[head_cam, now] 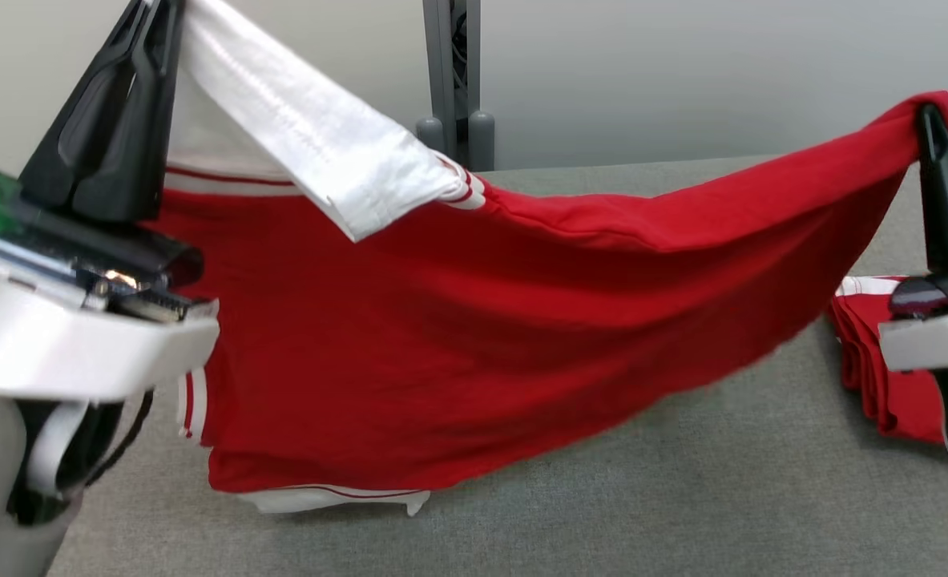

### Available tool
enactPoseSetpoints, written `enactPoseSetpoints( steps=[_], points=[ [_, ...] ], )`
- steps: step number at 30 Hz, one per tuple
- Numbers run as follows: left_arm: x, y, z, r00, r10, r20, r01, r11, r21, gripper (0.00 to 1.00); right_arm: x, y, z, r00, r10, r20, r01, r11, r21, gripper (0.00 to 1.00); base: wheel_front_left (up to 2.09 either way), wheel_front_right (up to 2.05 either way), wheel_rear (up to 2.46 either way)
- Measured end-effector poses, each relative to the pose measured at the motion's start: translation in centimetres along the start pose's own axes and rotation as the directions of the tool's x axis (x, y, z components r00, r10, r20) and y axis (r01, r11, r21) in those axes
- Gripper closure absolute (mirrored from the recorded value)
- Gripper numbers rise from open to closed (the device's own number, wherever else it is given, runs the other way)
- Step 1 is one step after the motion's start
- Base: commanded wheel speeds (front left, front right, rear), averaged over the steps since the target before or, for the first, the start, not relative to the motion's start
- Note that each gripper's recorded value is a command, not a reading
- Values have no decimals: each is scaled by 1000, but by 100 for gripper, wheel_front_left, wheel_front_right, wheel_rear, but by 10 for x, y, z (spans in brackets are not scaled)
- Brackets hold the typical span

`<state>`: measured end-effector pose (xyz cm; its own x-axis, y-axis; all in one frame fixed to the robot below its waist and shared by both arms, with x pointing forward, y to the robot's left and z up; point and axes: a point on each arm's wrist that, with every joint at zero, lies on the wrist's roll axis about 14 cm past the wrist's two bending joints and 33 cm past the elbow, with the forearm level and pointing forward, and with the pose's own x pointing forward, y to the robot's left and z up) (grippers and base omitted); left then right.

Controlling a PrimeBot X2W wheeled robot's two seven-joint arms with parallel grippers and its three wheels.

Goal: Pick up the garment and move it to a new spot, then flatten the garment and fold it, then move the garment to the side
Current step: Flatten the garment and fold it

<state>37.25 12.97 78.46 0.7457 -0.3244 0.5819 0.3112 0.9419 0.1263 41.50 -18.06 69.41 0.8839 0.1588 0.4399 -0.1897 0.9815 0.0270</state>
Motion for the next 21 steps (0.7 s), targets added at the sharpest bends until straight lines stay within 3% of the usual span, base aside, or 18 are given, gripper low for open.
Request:
enactPoseSetpoints(
  steps=[6,13,17,21],
  points=[
    [38,9,-40,995,-44,-88,39,998,-50,100,38,5,-24,995,50,-85,-45,997,65,100,0,0,0],
    [104,40,-84,989,-11,-147,-1,997,-81,100,105,4,-53,979,89,-181,-82,996,44,100,0,0,0],
    [144,63,-113,980,36,-197,-49,997,-58,100,154,-1,-60,981,64,-182,-54,997,58,100,0,0,0],
    [170,80,-111,985,83,-150,-88,996,-27,100,181,0,-49,993,30,-116,-17,994,112,100,0,0,0]
  ],
)
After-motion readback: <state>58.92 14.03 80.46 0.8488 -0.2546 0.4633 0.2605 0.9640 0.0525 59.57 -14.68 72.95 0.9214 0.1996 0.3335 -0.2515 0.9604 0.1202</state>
